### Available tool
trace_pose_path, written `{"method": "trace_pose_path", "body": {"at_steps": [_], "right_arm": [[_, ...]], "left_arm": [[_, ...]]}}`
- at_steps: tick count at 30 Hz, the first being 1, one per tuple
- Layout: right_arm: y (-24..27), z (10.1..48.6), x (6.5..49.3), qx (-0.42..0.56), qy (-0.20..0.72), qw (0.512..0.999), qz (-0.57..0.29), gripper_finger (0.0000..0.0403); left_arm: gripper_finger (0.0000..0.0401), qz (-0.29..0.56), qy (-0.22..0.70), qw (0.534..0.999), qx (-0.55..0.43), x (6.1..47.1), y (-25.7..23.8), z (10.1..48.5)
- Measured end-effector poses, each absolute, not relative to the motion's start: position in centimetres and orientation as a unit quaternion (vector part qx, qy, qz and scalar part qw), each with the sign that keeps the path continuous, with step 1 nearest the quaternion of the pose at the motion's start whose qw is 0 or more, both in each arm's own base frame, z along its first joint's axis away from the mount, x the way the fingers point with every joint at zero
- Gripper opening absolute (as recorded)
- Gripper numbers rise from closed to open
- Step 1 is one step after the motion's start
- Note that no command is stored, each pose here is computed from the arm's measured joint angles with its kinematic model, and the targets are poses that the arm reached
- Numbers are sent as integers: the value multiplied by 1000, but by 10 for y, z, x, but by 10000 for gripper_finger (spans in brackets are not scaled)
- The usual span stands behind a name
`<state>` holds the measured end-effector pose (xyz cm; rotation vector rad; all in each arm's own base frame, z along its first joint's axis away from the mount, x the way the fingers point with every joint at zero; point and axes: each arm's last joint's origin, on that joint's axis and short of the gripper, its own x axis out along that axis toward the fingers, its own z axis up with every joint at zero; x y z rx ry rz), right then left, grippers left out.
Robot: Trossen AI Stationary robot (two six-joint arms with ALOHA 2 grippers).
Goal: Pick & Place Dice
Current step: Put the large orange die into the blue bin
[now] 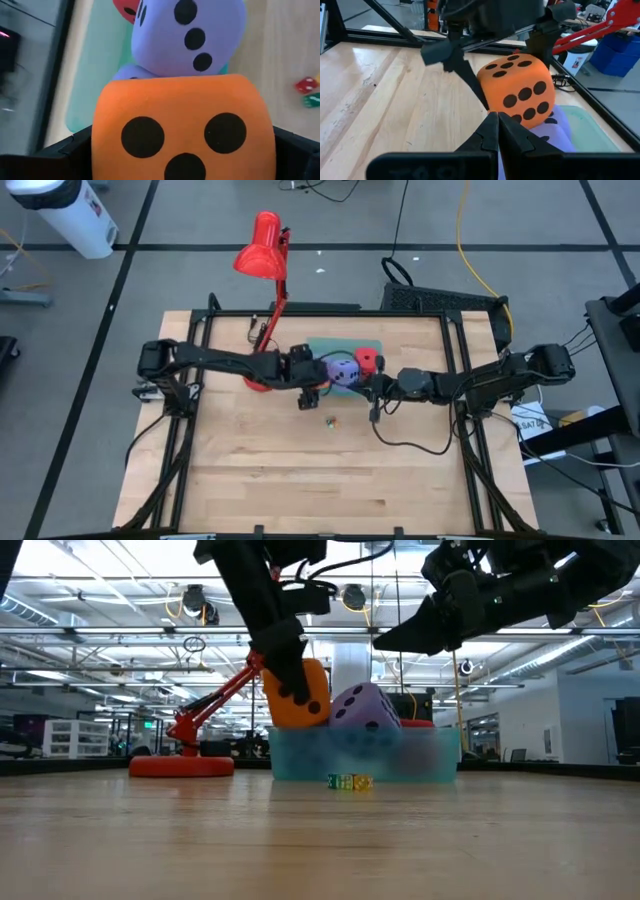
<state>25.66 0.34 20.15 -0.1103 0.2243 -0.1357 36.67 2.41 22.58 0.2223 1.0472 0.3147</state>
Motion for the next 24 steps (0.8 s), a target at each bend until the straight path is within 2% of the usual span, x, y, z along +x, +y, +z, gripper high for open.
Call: {"method": "trace_pose_path", "body": {"at_steps": [8,13,18,24], "right_arm": [[3,201,256,-44,115,990,-68,0],[1,202,258,-51,103,993,-20,0],[-8,203,262,-88,76,993,16,0],[-28,194,277,-145,70,987,-11,0]], "left_arm": [[392,155,516,832,130,375,21,206],[392,134,519,834,133,374,29,207],[392,109,521,833,151,373,36,210],[392,110,515,836,156,374,42,210]]}}
